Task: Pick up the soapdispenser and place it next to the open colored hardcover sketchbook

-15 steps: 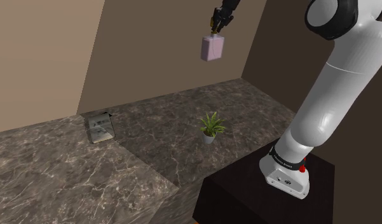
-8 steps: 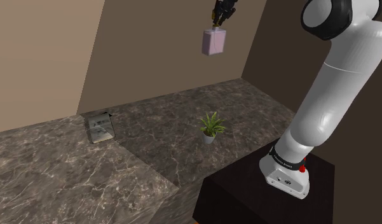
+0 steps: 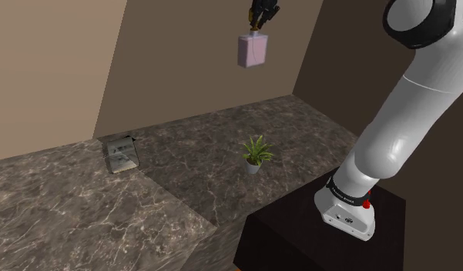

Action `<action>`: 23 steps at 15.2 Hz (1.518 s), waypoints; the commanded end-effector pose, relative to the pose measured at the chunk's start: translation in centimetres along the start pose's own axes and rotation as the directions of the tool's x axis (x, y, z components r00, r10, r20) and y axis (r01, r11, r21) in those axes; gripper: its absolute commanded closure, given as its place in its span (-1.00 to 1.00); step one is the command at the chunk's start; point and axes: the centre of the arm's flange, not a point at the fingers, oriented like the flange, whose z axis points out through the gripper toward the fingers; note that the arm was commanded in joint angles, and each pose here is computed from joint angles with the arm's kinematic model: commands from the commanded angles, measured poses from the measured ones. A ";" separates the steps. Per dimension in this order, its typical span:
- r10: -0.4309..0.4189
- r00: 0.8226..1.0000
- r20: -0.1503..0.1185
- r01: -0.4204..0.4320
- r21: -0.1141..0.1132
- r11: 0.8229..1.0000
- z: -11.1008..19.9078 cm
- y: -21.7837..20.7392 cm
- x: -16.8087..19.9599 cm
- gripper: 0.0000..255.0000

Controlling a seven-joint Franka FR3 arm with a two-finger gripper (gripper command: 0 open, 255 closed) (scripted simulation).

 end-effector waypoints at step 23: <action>0.002 1.000 -0.001 -0.002 0.000 1.000 5.3 -29.9 -8.5 1.00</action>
